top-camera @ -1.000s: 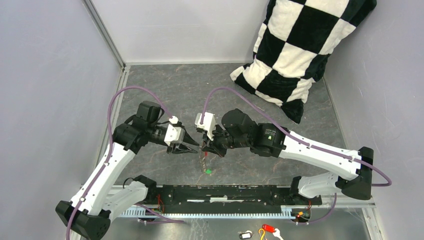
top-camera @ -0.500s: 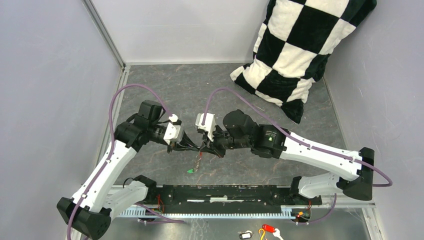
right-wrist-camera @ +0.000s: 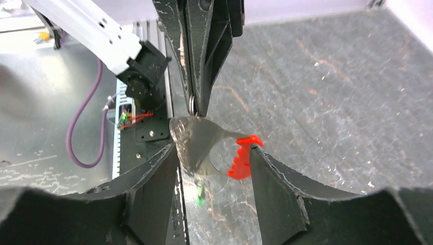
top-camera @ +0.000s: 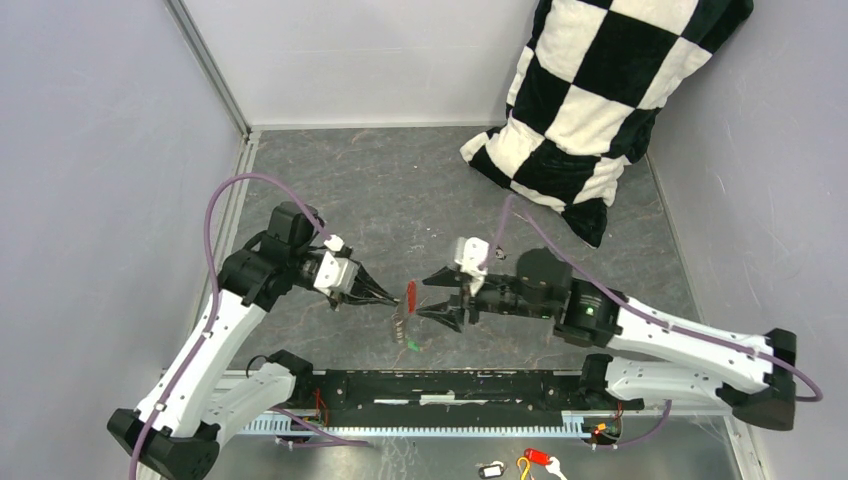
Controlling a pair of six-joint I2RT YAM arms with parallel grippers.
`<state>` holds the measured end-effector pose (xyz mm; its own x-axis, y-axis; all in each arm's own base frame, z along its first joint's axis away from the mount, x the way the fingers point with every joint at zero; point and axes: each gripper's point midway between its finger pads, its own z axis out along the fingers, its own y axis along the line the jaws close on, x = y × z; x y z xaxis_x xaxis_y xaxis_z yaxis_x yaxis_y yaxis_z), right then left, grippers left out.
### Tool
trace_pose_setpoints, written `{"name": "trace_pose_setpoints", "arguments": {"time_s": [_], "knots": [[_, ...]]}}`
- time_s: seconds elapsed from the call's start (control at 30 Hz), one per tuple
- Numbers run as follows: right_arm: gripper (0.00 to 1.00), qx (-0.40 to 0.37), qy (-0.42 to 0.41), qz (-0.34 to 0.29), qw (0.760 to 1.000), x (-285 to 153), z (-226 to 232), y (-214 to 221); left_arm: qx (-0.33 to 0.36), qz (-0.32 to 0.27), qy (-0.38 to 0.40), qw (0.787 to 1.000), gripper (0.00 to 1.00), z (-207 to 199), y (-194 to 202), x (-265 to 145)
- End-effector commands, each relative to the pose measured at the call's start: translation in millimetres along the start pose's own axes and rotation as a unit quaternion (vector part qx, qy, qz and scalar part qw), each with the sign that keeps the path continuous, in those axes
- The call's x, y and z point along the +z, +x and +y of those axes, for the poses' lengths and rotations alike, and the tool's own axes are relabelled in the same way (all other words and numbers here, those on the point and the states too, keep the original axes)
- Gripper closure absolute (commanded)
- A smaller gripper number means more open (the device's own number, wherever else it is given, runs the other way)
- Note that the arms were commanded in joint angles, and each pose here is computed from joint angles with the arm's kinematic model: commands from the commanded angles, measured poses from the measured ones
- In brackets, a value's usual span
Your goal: Put the keys on the keyring
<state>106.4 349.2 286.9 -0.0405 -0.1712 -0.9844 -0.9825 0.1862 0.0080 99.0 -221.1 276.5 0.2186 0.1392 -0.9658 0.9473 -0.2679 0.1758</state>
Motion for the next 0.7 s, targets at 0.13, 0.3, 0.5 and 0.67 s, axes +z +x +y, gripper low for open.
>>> {"name": "trace_pose_setpoints", "arguments": {"time_s": [0.13,0.3,0.5,0.67], "knots": [[0.49,-0.054,0.032,-0.187,0.980,-53,-1,-63,0.130,-0.084,0.035,0.987,0.98,-9,-65,-4],[0.50,-0.063,0.008,-0.228,0.972,-55,9,-71,0.169,-0.111,0.048,0.978,0.98,-11,-86,-6],[0.50,-0.075,-0.014,-0.247,0.966,-54,16,-81,0.195,-0.130,0.059,0.970,0.98,-14,-98,-7],[0.50,-0.084,-0.027,-0.252,0.964,-53,20,-91,0.178,-0.106,0.041,0.977,0.98,-5,-85,-5]]}}
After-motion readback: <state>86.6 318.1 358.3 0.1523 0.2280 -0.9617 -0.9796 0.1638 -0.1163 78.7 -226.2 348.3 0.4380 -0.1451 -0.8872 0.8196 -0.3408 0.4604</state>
